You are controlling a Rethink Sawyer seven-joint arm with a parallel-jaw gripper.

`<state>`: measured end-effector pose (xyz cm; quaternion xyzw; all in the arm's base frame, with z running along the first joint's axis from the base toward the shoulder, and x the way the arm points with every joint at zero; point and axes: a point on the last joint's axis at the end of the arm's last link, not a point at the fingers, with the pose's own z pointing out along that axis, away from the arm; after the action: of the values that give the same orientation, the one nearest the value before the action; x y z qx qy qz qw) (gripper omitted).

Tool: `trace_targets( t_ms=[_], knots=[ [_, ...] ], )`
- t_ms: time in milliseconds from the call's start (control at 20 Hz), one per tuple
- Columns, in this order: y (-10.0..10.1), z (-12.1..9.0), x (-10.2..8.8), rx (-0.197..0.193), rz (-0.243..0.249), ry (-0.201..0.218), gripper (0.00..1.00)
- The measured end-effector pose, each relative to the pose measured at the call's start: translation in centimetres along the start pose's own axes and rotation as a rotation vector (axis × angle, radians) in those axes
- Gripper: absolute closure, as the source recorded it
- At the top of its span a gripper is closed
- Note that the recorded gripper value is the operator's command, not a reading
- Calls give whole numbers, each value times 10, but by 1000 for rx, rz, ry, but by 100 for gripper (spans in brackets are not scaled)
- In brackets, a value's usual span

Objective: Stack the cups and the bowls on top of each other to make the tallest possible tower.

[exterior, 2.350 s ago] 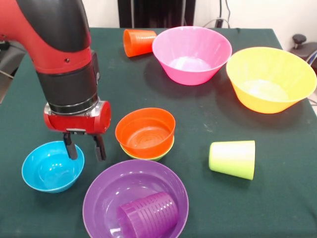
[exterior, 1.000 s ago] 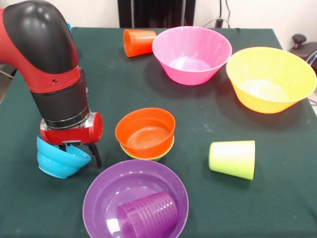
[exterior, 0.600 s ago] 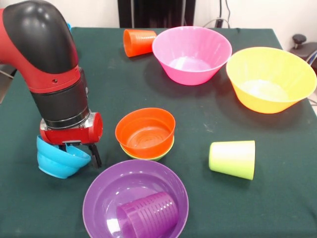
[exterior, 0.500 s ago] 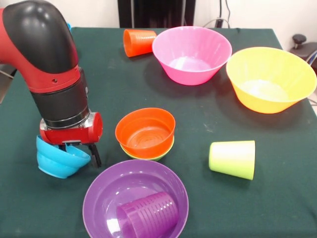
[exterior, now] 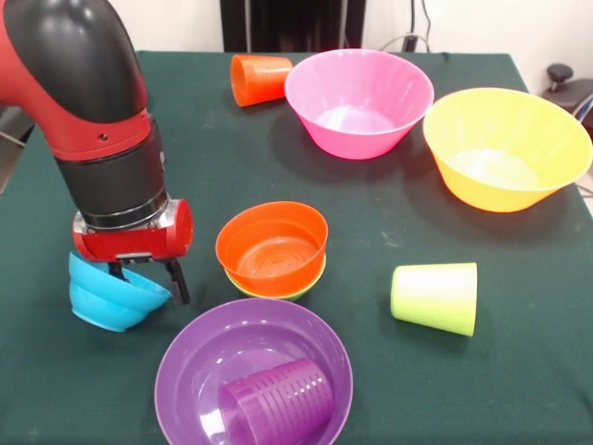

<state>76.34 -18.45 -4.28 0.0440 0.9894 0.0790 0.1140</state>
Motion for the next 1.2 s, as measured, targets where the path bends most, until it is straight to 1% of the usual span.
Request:
trace_targets(
  t_ms=[100, 150, 350, 550, 700, 1200],
  knots=[
    [0, -3, -2, 3, -2, -4, 0],
    [-1, -7, -5, 7, -4, -8, 100],
    [-1, -10, -7, 12, -7, -12, 100],
    [-4, -25, -17, 31, -16, -30, 100],
    [-7, -31, -20, 39, -18, -36, 100],
    [-9, -37, -22, 49, -21, -40, 100]
  ],
)
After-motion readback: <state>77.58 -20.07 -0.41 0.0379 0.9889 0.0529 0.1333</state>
